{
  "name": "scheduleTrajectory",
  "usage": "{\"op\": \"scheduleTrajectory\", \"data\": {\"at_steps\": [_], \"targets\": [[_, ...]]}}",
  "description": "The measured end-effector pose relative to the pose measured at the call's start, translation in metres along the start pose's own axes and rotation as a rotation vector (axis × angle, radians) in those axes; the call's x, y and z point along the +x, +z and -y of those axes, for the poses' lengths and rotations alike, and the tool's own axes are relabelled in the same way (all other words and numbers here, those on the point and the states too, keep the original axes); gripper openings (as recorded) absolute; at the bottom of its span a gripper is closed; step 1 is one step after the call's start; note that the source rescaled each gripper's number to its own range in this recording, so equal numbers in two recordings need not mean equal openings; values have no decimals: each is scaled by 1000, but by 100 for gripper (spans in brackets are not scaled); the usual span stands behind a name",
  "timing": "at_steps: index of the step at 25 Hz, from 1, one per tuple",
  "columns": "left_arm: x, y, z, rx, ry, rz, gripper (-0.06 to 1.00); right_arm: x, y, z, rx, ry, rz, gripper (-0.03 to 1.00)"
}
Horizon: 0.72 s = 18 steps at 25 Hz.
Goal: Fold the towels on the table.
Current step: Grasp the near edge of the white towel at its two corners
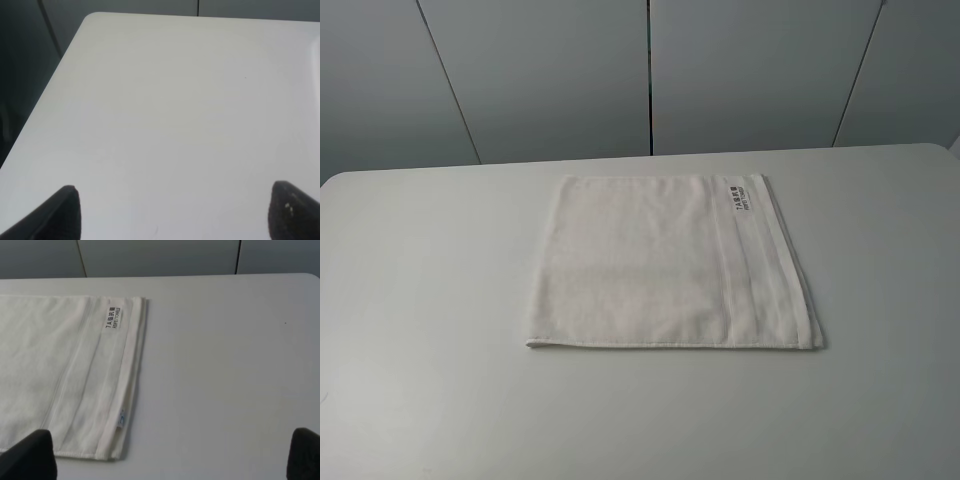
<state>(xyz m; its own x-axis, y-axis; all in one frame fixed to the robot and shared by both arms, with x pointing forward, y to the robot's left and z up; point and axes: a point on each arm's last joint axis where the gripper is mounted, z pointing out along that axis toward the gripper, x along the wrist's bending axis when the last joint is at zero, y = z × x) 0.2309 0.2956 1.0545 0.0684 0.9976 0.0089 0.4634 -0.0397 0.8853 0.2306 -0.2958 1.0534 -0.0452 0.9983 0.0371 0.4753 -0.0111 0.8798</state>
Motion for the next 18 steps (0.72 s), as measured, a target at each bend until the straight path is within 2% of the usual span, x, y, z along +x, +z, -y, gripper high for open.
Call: {"op": "scheduleTrajectory", "data": {"at_steps": [15,18], "targets": [[0,0,0,0,-14,0,100,0,0,0,0,0,0,100],[2,0,0,0,-23,-18,100,-2,0,0,0,-11,21,100]]}}
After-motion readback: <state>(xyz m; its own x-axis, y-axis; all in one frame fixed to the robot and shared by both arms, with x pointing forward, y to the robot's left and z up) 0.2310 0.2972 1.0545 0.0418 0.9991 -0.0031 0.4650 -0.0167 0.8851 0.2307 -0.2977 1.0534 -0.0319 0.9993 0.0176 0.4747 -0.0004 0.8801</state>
